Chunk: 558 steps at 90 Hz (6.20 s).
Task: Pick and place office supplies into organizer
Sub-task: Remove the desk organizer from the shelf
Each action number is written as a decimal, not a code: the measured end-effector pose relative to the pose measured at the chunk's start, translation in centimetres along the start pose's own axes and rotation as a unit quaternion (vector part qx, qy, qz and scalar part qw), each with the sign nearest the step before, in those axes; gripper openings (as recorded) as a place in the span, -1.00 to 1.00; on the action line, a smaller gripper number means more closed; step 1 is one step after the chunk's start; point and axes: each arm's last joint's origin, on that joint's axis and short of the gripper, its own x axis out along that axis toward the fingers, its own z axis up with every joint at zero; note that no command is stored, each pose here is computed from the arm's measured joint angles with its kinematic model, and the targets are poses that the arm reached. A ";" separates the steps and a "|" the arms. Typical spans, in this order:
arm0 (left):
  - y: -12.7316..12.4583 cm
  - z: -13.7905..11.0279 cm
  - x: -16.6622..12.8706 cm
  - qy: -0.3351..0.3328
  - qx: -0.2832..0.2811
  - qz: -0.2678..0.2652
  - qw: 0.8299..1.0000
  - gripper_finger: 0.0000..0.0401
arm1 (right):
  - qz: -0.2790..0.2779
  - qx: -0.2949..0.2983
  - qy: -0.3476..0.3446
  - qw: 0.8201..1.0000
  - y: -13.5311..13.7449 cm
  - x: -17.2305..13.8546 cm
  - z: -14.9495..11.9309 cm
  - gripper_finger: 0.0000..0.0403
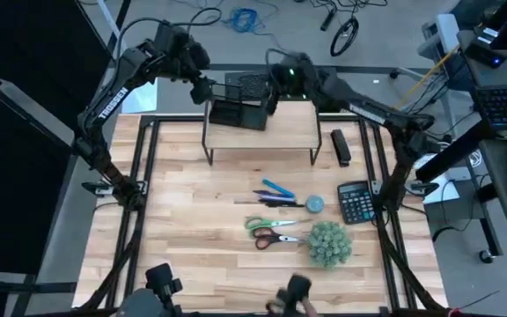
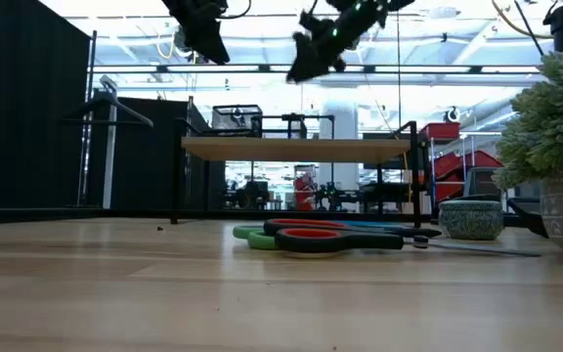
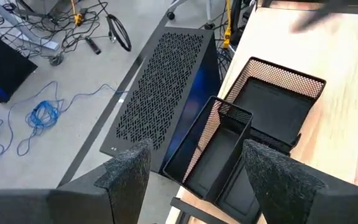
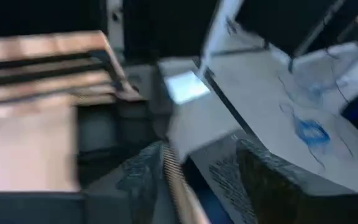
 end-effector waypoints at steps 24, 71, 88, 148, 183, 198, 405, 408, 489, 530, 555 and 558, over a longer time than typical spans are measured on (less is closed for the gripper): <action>0.0 0.0 0.0 0.001 -0.001 -0.001 1.000 0.20 | 0.064 0.003 0.095 0.993 -1.7 4.7 -2.0 0.03; 0.0 0.0 0.0 0.001 0.000 0.000 1.000 0.20 | 0.079 -0.002 0.154 0.985 -1.8 7.6 -4.7 0.01; 0.0 0.0 0.0 0.001 0.000 0.000 1.000 0.20 | 0.083 -0.012 0.163 0.983 -1.7 7.8 -5.1 -0.23; 0.0 0.0 0.0 0.000 0.000 0.000 1.000 0.20 | 0.075 -0.024 0.154 0.985 -1.9 7.6 -4.6 -1.00; 0.0 0.0 0.0 0.000 0.000 0.000 1.000 0.20 | 0.076 -0.031 0.141 0.987 -2.4 5.2 -1.8 -1.00; 0.0 0.0 0.0 0.000 0.000 0.000 1.000 0.20 | 0.078 -0.034 0.141 0.986 -2.5 4.4 -1.1 -1.00; -4.4 1.0 -8.4 -0.083 0.008 0.020 0.996 0.20 | 0.285 -0.107 0.155 0.940 12.8 -4.3 2.4 -1.00; -4.5 1.0 -8.7 -0.086 0.008 0.019 0.996 0.20 | 0.288 -0.107 0.153 0.939 13.1 -4.4 2.4 -1.00; -7.0 1.1 -8.9 -0.070 -0.006 -0.033 0.997 0.20 | 0.341 -0.047 0.082 0.935 27.8 -2.5 -2.8 -1.00; -7.5 1.3 -8.9 -0.076 -0.009 -0.041 0.996 0.20 | 0.337 -0.016 0.010 0.941 31.8 2.6 -9.4 -1.00; -7.5 1.3 -9.2 -0.078 -0.009 -0.040 0.996 0.20 | 0.336 -0.031 -0.002 0.941 33.5 5.9 -12.1 -1.00; -7.5 1.2 -9.2 -0.079 -0.009 -0.040 0.996 0.20 | 0.333 -0.030 -0.006 0.943 33.7 6.2 -12.4 -1.00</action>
